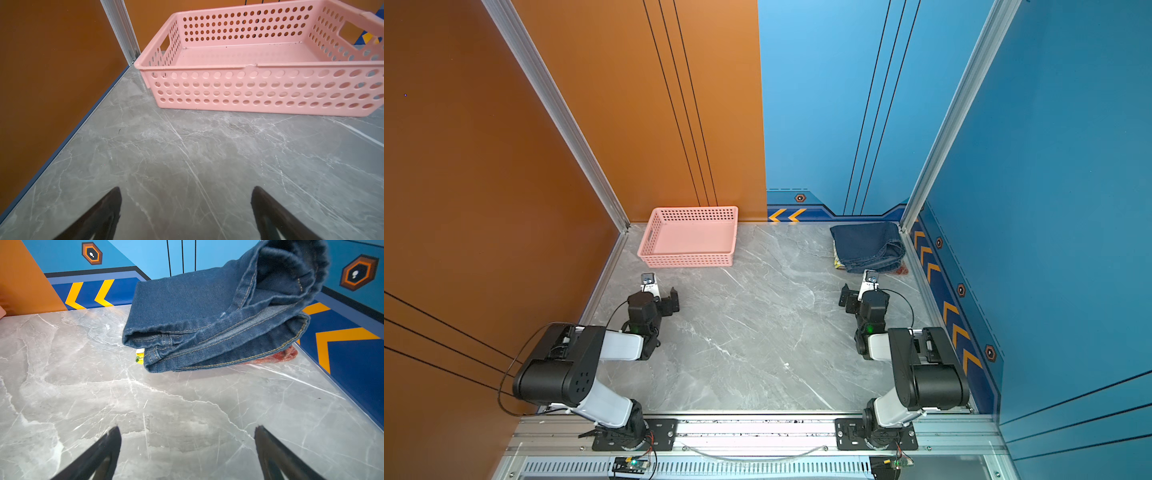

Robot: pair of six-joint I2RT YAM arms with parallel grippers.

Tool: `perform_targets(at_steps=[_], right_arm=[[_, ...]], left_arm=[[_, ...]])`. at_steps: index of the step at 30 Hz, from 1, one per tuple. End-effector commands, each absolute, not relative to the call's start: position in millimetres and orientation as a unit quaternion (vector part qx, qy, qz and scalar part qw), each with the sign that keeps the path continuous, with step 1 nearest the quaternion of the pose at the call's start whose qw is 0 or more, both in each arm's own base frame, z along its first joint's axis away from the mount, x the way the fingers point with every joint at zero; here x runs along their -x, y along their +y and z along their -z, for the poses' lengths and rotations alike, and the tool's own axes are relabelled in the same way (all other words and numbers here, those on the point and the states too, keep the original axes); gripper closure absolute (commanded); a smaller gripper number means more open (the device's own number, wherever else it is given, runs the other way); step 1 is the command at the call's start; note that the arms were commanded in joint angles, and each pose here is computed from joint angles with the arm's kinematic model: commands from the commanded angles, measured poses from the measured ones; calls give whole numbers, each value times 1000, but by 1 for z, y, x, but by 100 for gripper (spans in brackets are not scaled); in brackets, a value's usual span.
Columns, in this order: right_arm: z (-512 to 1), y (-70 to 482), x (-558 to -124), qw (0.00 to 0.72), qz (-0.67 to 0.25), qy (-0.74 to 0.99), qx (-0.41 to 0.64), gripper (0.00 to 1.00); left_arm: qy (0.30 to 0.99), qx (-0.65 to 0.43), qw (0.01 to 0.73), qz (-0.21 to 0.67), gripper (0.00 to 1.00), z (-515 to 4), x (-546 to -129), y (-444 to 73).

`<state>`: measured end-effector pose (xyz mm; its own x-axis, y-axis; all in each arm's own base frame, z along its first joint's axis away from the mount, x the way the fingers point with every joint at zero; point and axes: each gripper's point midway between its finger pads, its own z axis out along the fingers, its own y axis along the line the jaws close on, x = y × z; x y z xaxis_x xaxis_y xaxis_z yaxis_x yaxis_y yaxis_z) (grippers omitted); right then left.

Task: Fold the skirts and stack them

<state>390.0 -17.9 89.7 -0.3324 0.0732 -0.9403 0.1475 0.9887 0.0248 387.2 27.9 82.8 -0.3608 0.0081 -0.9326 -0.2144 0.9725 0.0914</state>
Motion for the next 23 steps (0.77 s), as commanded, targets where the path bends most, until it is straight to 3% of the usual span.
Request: perform_targets(at_steps=[1, 23], right_arm=[[-93, -15, -392, 577, 48, 813, -57, 0], [-92, -15, -394, 575, 40, 815, -57, 0]], left_arm=[[811, 58, 576, -91, 2, -93, -392, 25], [811, 58, 576, -91, 2, -93, -392, 25]])
